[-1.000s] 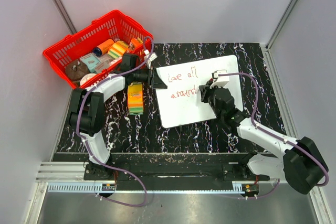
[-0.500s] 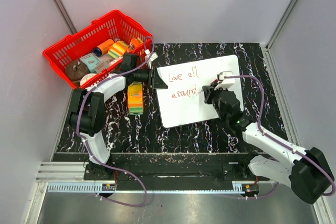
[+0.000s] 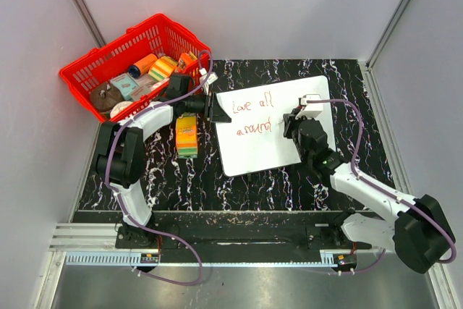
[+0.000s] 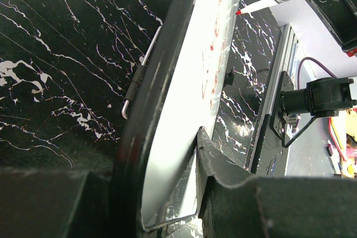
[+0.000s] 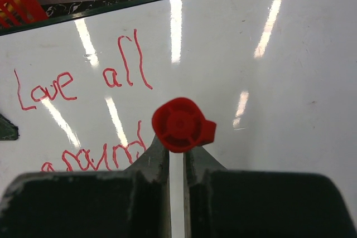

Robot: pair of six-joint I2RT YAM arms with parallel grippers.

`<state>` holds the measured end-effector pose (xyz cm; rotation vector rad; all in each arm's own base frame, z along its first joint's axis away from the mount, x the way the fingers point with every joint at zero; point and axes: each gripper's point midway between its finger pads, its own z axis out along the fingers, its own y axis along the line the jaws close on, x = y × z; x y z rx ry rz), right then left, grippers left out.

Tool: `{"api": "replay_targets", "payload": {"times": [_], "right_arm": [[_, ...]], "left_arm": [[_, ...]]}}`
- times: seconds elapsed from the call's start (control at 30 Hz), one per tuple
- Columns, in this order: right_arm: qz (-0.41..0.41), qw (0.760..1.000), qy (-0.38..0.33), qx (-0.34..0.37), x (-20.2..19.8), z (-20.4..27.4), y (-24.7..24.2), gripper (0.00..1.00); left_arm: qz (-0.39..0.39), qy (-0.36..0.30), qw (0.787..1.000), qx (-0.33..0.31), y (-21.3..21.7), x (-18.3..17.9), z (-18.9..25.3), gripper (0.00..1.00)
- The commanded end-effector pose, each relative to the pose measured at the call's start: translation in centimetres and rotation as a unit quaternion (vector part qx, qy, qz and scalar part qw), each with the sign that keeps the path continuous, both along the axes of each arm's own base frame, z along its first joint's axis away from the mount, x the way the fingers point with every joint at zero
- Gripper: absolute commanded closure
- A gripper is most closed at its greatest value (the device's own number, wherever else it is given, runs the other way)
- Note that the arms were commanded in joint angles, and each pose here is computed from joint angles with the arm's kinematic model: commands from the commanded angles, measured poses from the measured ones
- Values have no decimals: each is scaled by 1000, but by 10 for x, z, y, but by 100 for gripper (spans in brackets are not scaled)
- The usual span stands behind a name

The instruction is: Write a sentence on the whiteboard

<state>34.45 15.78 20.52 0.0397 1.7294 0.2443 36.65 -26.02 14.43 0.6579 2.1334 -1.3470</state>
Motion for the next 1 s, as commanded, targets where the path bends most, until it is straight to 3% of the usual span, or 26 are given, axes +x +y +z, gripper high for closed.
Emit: {"api": "replay_targets", "payload": {"times": [0.0, 0.53, 0.97], "right_arm": [[-29, 998, -44, 18, 15, 33, -6, 100], [-38, 998, -48, 15, 30, 32, -4, 100], [-33, 999, -6, 1, 10, -2, -13, 100]], "left_arm": [[53, -157, 971, 171, 33, 55, -59, 100], [52, -157, 971, 170, 32, 55, -59, 100], [50, -157, 972, 171, 32, 54, -60, 100]]}}
